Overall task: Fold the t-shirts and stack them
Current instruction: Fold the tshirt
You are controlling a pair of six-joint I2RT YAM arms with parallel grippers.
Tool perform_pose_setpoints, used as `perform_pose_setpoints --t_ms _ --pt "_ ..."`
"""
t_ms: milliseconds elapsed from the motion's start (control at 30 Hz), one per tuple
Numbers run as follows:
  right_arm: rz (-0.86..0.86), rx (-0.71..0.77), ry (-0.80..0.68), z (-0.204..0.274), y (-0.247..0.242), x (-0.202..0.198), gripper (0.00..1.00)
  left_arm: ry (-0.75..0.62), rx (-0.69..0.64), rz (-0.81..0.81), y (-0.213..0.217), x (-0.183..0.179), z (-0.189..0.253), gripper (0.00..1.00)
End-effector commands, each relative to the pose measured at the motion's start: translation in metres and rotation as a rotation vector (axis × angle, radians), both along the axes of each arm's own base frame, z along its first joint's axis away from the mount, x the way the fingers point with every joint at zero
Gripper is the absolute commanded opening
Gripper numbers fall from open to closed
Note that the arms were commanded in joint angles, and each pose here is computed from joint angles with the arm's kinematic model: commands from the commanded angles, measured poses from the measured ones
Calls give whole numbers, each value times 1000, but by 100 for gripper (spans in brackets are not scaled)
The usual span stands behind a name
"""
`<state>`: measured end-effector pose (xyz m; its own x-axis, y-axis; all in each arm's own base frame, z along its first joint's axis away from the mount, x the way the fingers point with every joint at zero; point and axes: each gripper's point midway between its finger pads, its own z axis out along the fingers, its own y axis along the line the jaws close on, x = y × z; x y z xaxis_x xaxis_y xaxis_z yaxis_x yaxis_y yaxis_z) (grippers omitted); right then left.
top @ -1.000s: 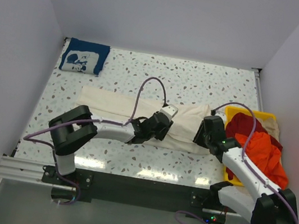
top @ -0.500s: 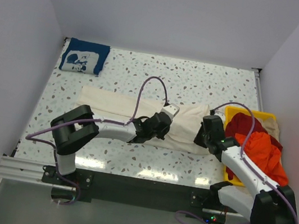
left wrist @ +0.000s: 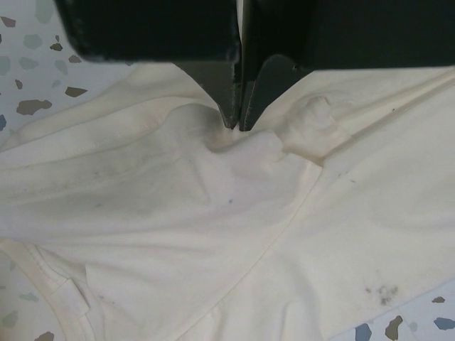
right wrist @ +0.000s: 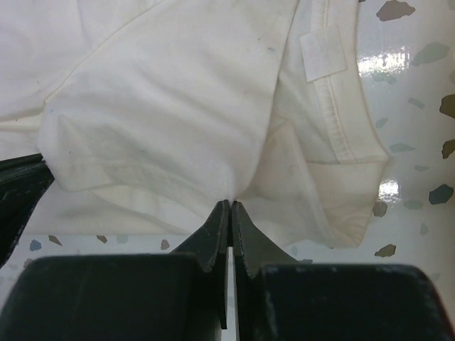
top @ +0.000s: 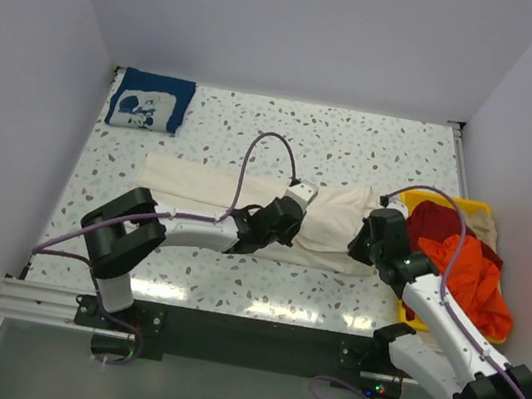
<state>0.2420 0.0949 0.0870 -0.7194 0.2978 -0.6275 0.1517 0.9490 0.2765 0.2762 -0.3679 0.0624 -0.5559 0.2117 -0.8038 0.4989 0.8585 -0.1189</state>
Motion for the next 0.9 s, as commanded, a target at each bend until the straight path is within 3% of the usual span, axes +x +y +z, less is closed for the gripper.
perform_pose_setpoints --t_ms 0,300,600,700,733,867 --pt "6 27 -10 15 3 -2 0 -51 -80 29 -4 5 39 0" --pt "40 77 23 4 12 -14 0 -56 -87 32 4 1 55 0" --pt "58 69 81 -24 12 -23 0 12 -37 -1 7 -10 26 1" --pt "75 82 92 -28 15 -27 9 20 -36 1 8 -12 24 13" --pt "79 82 92 -28 15 -28 19 18 -49 -9 7 -13 28 27" --pt "76 71 61 -6 14 -21 36 9 -92 -35 1 -15 49 42"
